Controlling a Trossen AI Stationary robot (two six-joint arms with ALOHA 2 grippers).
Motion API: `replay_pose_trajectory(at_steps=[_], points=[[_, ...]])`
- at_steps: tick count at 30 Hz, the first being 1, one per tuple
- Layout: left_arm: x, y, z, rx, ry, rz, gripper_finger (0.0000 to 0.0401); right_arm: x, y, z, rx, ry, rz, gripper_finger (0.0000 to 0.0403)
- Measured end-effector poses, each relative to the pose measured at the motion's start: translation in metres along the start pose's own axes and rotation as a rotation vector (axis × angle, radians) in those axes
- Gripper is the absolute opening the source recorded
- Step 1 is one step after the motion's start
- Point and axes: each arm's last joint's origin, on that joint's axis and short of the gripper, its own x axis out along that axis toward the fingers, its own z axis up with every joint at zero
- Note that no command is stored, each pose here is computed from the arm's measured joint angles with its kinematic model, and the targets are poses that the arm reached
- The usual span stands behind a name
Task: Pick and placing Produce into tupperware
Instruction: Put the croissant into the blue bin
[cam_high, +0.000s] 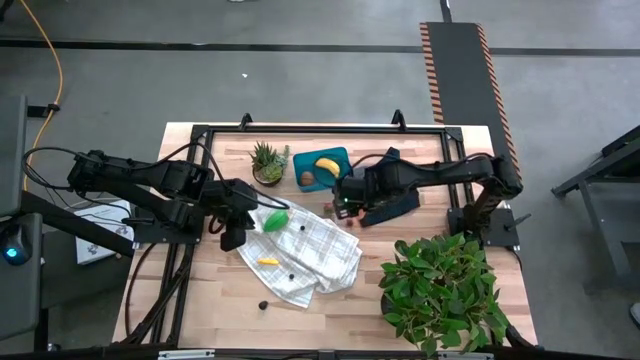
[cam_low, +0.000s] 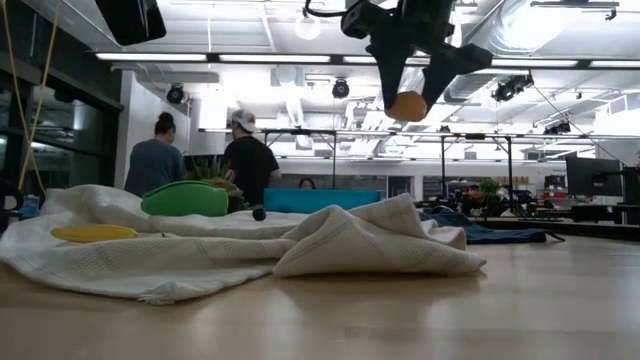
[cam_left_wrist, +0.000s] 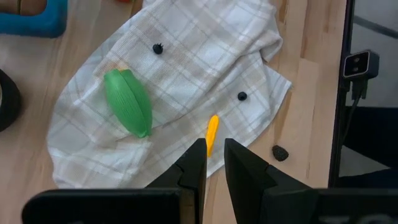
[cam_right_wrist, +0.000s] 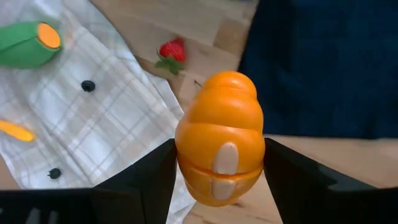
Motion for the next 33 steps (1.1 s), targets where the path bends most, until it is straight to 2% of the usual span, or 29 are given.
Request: replay_pose_trajectory(at_steps=[14, 33], points=[[0.0, -0.001, 0.003, -0.126, -0.034, -0.009, 0.0046, 0.003, -0.007, 0.032, -0.151, -0.014, 0.059, 0.0215], [0.0, 0.002, 0.004, -0.333, -0.093, 0.073, 0.0046, 0.007, -0.02, 0.078, -0.355, -0.034, 0.201, 0.0215]])
